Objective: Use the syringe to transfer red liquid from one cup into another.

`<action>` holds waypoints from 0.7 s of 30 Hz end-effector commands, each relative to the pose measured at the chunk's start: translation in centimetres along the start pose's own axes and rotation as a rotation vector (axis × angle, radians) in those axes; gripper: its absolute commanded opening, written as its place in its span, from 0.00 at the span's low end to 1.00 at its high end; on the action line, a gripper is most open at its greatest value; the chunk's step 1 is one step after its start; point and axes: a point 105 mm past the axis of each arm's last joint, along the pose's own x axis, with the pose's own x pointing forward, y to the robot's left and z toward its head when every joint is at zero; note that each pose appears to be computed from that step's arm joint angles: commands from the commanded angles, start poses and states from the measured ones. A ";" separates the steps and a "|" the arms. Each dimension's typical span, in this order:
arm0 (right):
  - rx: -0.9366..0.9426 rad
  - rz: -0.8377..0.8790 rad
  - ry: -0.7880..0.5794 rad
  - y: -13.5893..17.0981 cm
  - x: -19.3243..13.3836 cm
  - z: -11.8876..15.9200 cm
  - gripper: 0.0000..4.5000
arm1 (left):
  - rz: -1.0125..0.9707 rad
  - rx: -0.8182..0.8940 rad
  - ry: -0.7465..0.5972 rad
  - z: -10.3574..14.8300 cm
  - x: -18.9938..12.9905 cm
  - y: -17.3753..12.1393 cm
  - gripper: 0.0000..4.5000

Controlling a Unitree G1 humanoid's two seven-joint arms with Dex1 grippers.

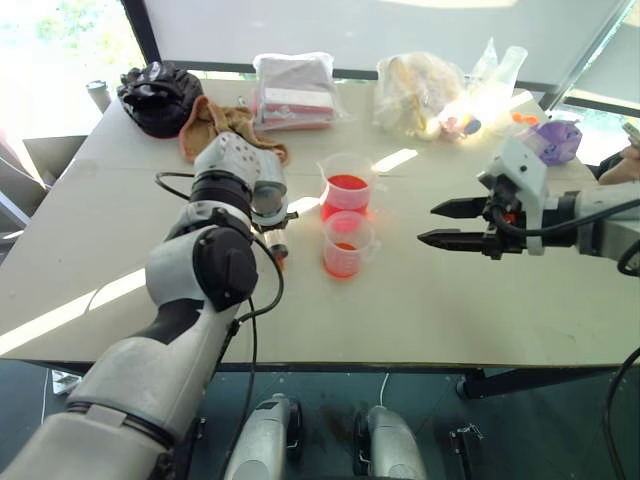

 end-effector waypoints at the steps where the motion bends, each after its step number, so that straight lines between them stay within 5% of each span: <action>1: -0.039 -0.024 -0.029 -0.3 -0.5 1.0 0.62 | -0.062 -0.030 -0.165 3.1 -1.4 0.3 0.31; 3: -0.040 -0.024 -0.030 -0.2 -0.4 1.0 0.62 | -0.149 -0.032 -0.280 5.3 -3.4 0.2 0.31; 8: -0.037 -0.027 -0.042 -0.1 -0.2 1.0 0.62 | -0.445 0.107 -0.818 11.7 -13.2 -0.6 0.31; 16: -0.044 -0.071 -0.091 -0.5 0.3 1.3 0.62 | -1.059 0.270 -1.019 9.7 -19.8 -6.7 0.31; 21: -0.046 -0.086 -0.117 -0.6 0.3 1.7 0.62 | -1.238 0.367 -1.025 7.8 -18.3 -8.4 0.31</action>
